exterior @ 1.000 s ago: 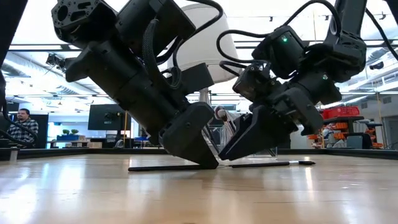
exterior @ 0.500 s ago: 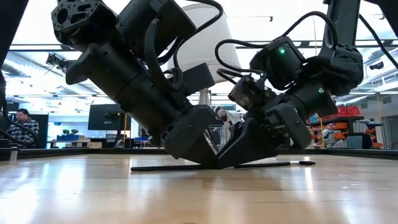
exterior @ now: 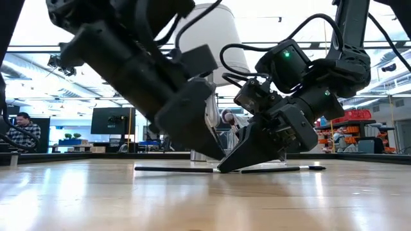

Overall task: Put items in baskets/containers
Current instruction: Put the black eyeshadow brush into the transparent organizer

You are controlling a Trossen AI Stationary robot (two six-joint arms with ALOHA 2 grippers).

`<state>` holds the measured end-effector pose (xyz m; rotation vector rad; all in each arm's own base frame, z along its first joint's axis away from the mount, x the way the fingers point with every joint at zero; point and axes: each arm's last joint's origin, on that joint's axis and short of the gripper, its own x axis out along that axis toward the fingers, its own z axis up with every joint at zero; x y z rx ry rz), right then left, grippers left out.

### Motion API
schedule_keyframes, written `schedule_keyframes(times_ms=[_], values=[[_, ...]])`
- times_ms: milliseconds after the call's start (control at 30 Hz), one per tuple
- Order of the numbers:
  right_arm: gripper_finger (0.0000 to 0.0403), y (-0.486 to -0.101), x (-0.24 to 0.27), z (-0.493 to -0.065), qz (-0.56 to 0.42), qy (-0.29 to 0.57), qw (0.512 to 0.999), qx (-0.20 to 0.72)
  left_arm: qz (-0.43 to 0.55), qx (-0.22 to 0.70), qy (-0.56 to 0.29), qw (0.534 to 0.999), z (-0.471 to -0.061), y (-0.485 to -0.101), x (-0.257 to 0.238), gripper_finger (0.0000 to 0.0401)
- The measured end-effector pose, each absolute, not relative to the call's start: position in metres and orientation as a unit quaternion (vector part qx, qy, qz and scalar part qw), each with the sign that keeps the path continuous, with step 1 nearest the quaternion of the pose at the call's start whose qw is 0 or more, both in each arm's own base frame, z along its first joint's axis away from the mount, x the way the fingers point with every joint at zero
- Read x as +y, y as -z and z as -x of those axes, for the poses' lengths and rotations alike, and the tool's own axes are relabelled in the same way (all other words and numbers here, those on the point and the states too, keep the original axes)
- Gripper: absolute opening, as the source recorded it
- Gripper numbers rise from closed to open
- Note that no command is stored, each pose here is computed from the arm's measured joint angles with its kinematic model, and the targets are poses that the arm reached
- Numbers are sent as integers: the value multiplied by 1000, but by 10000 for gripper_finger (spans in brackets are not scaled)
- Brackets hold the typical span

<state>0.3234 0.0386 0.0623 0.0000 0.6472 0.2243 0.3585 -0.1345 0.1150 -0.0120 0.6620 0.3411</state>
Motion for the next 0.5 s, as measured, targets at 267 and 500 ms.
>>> schedule_keyframes(times_ms=[267,500], values=[[6,-62,39,-323,2,-110,942,316,-32,374,-158,913,-351,-111,-131,36],[6,-62,39,-323,2,-109,944,312,-27,406,-157,900,-346,-108,-129,113]])
